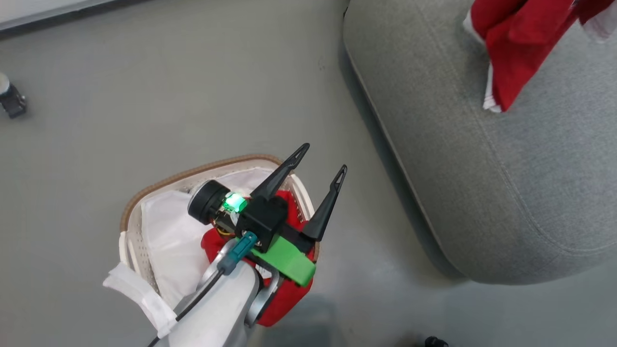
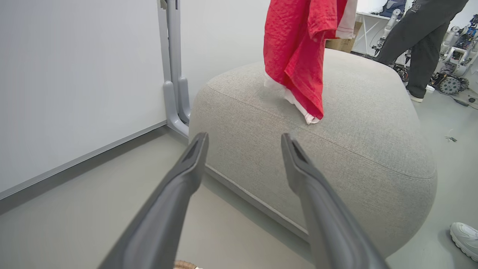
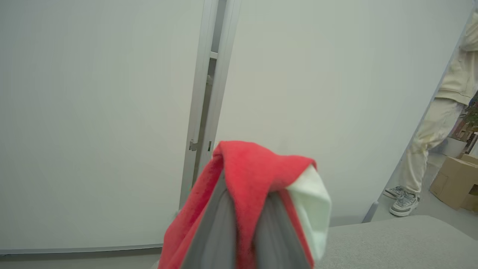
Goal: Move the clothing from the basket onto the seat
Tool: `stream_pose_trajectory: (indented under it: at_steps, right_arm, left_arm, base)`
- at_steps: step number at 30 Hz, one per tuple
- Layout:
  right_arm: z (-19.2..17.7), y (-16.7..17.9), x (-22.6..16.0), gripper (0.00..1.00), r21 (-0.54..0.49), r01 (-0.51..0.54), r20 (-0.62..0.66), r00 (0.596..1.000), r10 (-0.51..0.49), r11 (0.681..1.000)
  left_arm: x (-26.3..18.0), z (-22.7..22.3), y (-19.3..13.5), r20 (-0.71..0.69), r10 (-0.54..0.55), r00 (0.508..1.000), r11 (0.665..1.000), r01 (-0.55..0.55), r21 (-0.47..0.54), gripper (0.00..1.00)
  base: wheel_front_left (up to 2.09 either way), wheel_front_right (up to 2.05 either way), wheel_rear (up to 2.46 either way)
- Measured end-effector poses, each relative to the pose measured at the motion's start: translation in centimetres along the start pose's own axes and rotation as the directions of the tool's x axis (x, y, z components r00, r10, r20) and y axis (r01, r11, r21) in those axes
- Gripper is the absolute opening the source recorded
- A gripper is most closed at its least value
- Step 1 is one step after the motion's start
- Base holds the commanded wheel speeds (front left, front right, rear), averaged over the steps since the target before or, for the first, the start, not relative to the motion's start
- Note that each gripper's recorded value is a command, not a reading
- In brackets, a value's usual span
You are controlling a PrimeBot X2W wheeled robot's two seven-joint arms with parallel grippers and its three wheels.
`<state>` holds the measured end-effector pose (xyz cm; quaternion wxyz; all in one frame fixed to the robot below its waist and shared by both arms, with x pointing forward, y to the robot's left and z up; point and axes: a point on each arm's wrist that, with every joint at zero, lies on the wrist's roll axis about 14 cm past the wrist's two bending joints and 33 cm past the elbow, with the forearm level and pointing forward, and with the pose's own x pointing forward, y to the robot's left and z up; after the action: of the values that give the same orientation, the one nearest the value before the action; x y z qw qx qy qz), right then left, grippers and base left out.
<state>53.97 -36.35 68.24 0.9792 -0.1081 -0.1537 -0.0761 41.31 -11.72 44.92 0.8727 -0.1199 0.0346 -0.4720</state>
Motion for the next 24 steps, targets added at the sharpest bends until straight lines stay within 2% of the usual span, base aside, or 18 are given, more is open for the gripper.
stream_pose_trajectory:
  at_steps: [8, 13, 15, 18, 24]
  right_arm:
    - [0.1, -2.2, 5.4, 0.00, -0.155, 0.024, -0.015, 1.000, -0.027, 0.988]
    - [-1.2, -4.0, 7.5, 0.00, -0.188, 0.074, -0.017, 0.997, -0.079, 0.979]
    - [-3.6, -3.8, 7.7, 0.00, -0.186, 0.074, -0.056, 0.995, -0.086, 0.980]
    - [-9.1, -3.6, 7.0, 0.00, -0.162, 0.080, -0.149, 0.983, -0.105, 0.984]
    - [-21.3, -1.3, 2.6, 0.00, -0.105, 0.079, -0.377, 0.919, -0.113, 0.991]
  left_arm:
    - [-0.5, -1.5, 3.1, -0.010, 0.053, 0.999, 0.999, -0.054, -0.010, 1.00]
    - [-1.0, -3.0, 5.3, -0.029, 0.098, 0.995, 0.995, -0.098, -0.013, 1.00]
    - [-1.3, -3.7, 6.1, -0.041, 0.112, 0.993, 0.993, -0.113, -0.014, 1.00]
    - [-1.9, -5.1, 7.2, -0.067, 0.136, 0.988, 0.990, -0.137, -0.015, 1.00]
    - [-2.8, -7.4, 8.9, -0.115, 0.173, 0.978, 0.984, -0.178, -0.027, 1.00]
  base:
    - [0.00, 0.00, 0.00]
    - [0.00, 0.00, 0.00]
    - [0.00, 0.00, 0.00]
    - [0.00, 0.00, 0.00]
    - [0.00, 0.00, 0.00]
